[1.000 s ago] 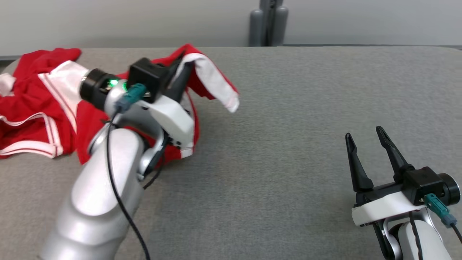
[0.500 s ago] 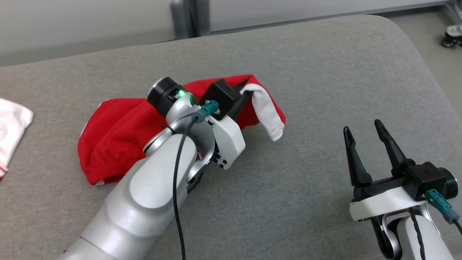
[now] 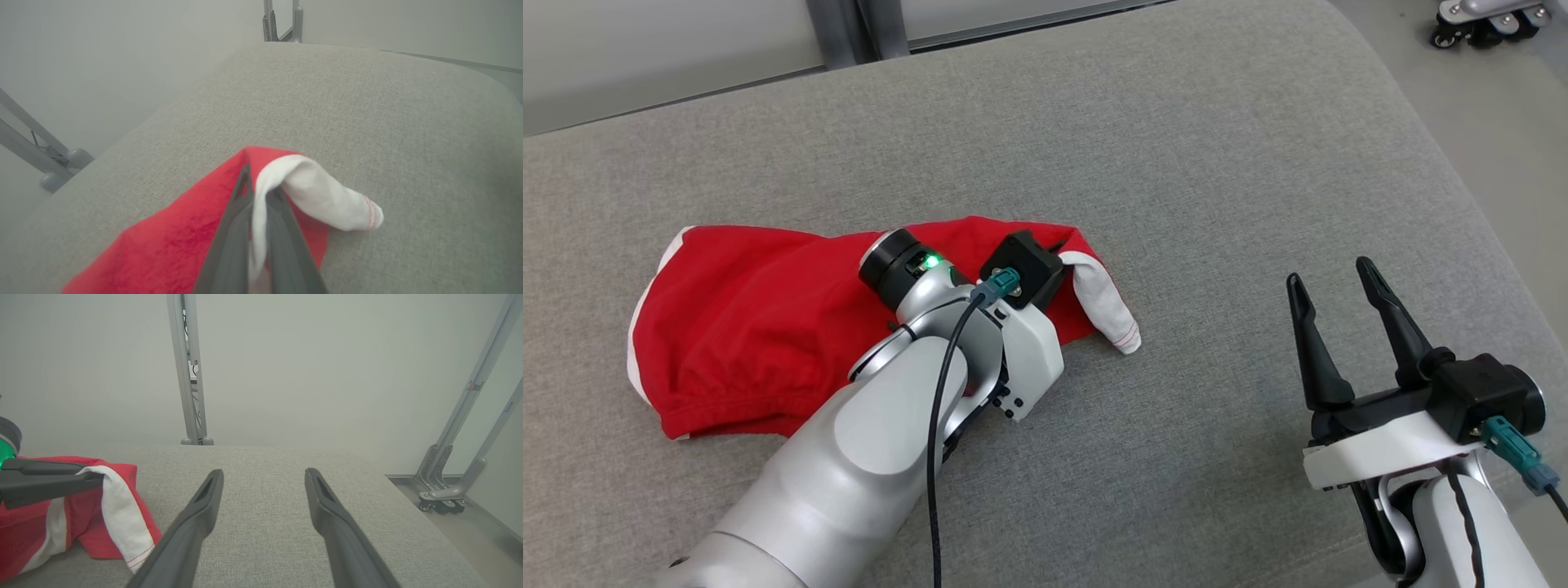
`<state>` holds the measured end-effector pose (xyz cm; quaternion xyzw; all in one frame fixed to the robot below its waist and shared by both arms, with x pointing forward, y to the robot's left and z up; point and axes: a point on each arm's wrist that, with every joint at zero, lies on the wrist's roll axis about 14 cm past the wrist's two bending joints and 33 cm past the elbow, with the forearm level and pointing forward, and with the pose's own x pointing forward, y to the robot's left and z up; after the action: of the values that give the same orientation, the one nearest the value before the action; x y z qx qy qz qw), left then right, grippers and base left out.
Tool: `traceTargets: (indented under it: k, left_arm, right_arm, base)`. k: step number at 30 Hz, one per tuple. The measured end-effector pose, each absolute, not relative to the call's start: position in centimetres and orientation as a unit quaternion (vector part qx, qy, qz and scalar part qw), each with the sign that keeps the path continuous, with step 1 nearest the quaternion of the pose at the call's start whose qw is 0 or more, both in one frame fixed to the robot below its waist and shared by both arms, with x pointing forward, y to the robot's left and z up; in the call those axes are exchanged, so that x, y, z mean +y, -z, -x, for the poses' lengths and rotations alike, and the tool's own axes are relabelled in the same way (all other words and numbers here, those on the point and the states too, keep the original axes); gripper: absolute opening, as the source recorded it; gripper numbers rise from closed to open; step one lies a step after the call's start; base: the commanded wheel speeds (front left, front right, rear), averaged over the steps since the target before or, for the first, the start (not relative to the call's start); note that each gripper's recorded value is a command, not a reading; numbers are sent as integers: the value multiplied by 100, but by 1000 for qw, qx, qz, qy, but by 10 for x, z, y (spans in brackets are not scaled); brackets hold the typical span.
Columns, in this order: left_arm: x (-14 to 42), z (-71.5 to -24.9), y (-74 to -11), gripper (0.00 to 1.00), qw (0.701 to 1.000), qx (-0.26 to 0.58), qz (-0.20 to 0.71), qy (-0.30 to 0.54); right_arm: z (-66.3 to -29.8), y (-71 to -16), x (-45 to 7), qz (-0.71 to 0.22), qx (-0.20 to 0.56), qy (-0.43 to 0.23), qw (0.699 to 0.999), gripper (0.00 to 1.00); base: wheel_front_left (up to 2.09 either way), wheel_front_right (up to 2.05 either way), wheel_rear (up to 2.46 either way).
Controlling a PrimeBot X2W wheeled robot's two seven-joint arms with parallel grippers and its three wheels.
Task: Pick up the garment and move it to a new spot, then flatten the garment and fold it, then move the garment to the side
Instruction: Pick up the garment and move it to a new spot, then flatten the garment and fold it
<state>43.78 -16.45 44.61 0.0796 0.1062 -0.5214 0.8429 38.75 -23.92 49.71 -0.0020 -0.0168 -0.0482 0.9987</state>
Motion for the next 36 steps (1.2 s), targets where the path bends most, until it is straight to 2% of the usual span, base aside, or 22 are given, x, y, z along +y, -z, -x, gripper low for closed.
traceTargets:
  k: [1, 11, 20, 29, 36]
  left_arm:
    - [-164, -437, -444, 100, 842, 109, -79, 522]
    - [-144, -435, -459, 100, 857, 91, -59, 505]
    - [-90, -420, -457, 100, 898, 85, -19, 431]
    - [-45, -374, -428, 100, 917, 131, 21, 377]
    - [-34, -343, -400, 100, 910, 206, 55, 355]
  right_arm:
    - [-388, -497, -240, 2, -16, 49, 999, 100]
    - [-398, -495, -228, -5, -20, 32, 999, 100]
    - [-398, -497, -211, -13, -26, 10, 1000, 100]
    - [-394, -507, -198, -16, -41, -7, 999, 100]
    - [-386, -509, -203, -10, -42, -1, 999, 100]
  base:
    - [0, 0, 0]
    - [0, 0, 0]
    - [0, 0, 0]
    - [0, 0, 0]
    - [0, 0, 0]
